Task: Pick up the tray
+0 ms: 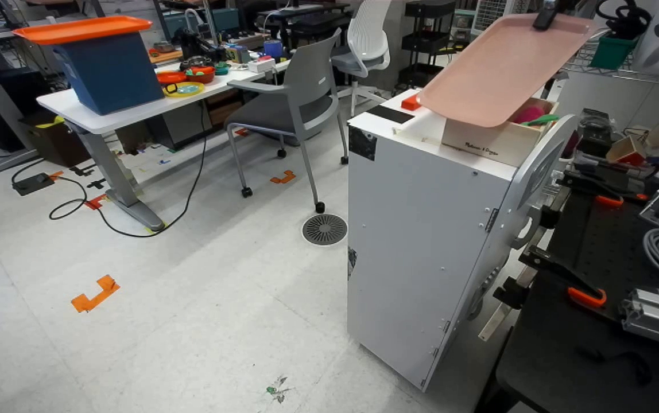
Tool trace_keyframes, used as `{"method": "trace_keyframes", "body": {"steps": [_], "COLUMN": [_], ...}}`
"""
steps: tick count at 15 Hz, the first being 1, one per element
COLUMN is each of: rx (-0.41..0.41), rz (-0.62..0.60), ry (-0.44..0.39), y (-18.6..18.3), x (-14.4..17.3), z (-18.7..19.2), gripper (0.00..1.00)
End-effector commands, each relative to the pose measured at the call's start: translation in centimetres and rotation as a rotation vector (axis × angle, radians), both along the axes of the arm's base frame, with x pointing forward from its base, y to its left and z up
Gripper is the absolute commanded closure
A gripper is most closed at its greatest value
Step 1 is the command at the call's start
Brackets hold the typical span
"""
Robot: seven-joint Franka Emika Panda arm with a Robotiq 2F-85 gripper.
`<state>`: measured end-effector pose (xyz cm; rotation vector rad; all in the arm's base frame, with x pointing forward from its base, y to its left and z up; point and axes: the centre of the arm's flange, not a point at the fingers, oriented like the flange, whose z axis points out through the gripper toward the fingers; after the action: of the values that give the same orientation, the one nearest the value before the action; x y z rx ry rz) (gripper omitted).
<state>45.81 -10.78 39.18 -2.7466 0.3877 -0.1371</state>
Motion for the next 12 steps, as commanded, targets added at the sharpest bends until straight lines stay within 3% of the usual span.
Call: {"method": "trace_keyframes", "body": {"steps": [1,12], "rx": [-0.041,-0.209], "rz": [-0.032,-0.152], "ry": [0.015,0.038], "y": [1.2,2.2], "x": [-1.2,-1.7], "z": [2.5,5.5], "gripper": [0.98,0.98]}}
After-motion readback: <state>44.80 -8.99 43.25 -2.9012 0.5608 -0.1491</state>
